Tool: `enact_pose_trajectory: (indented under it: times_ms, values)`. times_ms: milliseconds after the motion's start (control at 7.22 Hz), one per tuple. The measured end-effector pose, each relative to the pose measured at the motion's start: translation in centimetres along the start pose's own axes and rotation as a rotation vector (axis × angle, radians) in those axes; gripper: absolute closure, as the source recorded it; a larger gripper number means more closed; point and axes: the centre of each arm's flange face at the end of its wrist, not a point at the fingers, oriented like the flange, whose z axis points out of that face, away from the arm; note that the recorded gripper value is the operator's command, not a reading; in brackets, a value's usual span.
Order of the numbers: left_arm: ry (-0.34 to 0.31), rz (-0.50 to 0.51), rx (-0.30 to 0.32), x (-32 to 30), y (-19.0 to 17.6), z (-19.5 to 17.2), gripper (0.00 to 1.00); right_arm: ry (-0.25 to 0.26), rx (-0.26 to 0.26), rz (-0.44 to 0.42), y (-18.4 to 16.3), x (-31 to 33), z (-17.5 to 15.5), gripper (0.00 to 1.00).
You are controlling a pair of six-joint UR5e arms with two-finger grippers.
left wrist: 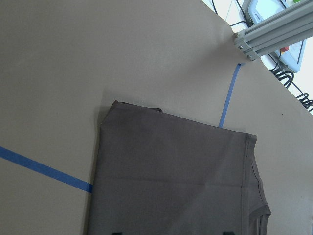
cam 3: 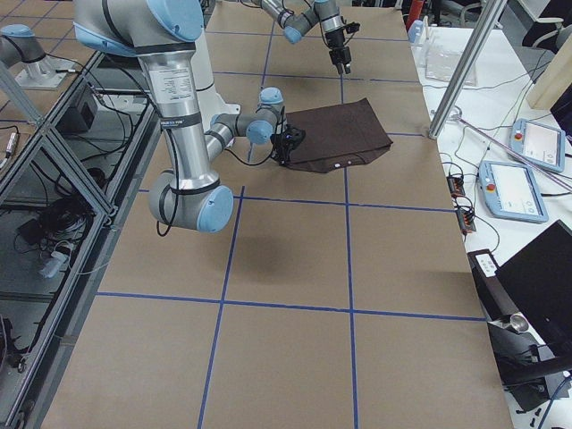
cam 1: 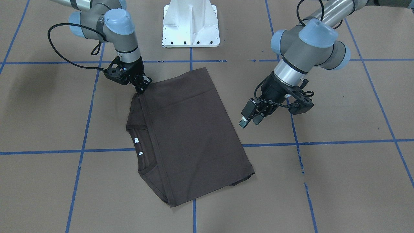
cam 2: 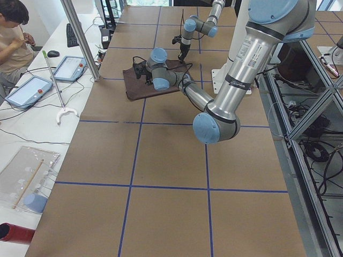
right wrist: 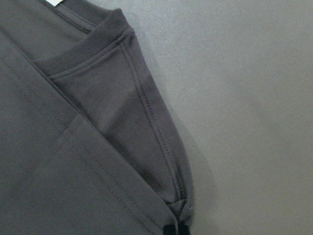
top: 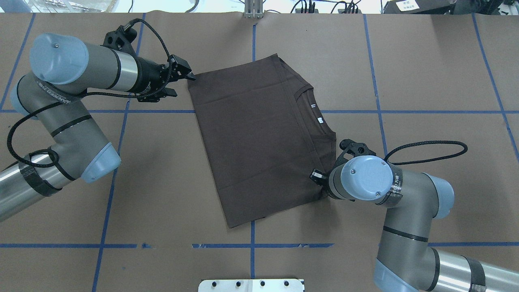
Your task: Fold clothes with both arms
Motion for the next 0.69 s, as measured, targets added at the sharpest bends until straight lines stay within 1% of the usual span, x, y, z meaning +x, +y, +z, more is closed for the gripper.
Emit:
enact_pose_trajectory:
  times_ms: [277,554,692]
  values:
    - [0.000,0.000,0.000,0.0,0.0,0.0,0.25,0.000,-0.003,0.001,0.0,-0.1,0.0,1.00]
    - [0.002,-0.006,-0.001,0.1,0.1,-0.1,0.25,-0.016,-0.009,0.002,0.1,-0.2,-1.2,1.00]
    - [0.006,-0.025,-0.010,0.2,0.3,-0.3,0.25,-0.021,-0.017,0.017,0.6,-0.1,-2.0,1.00]
